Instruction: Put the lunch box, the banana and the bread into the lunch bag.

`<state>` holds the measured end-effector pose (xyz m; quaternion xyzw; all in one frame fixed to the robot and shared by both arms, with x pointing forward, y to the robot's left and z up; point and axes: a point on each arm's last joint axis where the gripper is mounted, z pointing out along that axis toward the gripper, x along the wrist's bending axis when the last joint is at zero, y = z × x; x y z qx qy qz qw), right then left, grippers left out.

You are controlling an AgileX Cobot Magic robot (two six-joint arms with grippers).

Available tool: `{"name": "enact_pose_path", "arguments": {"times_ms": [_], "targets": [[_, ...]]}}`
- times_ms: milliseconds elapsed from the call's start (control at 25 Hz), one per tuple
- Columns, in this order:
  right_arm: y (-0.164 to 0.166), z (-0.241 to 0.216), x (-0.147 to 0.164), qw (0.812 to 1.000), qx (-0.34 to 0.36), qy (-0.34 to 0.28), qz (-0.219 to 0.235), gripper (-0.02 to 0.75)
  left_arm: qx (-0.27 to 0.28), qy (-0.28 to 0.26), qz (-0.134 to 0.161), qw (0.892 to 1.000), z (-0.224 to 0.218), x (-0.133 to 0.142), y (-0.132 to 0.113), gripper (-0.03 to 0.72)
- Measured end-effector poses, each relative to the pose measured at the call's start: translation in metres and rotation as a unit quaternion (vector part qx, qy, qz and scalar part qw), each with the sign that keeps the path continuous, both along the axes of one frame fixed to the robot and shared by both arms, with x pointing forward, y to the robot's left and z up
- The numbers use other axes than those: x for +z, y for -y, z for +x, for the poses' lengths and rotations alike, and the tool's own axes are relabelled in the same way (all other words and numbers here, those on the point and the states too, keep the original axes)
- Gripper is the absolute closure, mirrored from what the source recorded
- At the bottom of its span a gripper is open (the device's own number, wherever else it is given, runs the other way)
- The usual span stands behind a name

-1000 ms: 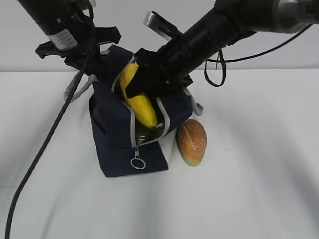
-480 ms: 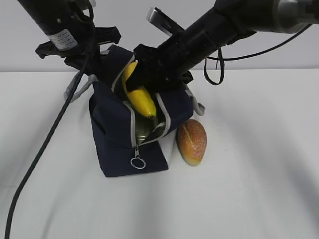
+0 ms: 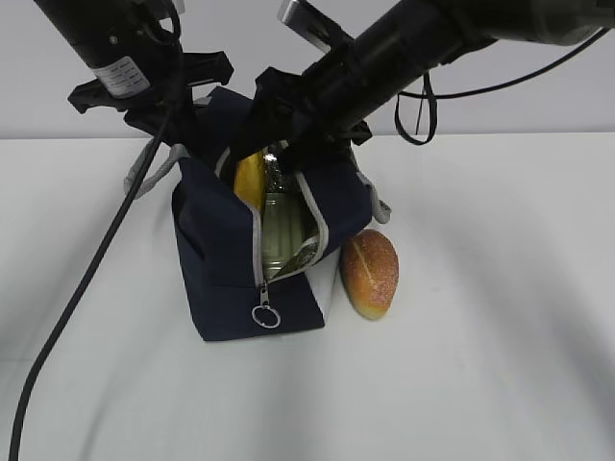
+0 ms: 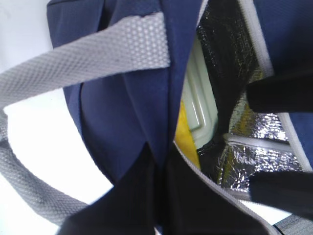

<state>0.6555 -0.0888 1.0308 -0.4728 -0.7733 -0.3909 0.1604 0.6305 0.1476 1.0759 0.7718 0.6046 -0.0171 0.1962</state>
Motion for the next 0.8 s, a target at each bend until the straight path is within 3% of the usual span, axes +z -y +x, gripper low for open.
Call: {"name": "enact_pose_path", "arguments": {"times_ms": [120, 360, 600, 800], "targets": [[0.003, -0.006, 0.023, 1.0, 0.018, 0.015, -0.017, 0.154, 0.0, 0.0, 0.0, 1.0, 0.0, 0.0, 0.0, 0.69], [0.023, -0.022, 0.061, 0.995, -0.035, 0.022, -0.093, 0.154, 0.0, 0.0, 0.0, 1.0, 0.0, 0.0, 0.0, 0.69], [0.045, -0.036, 0.076, 0.979, -0.079, 0.049, -0.18, 0.155, 0.0, 0.0, 0.0, 1.0, 0.0, 0.0, 0.0, 0.69], [0.062, -0.061, 0.075, 0.971, -0.109, 0.082, -0.198, 0.155, 0.0, 0.0, 0.0, 1.0, 0.0, 0.0, 0.0, 0.69]]}}
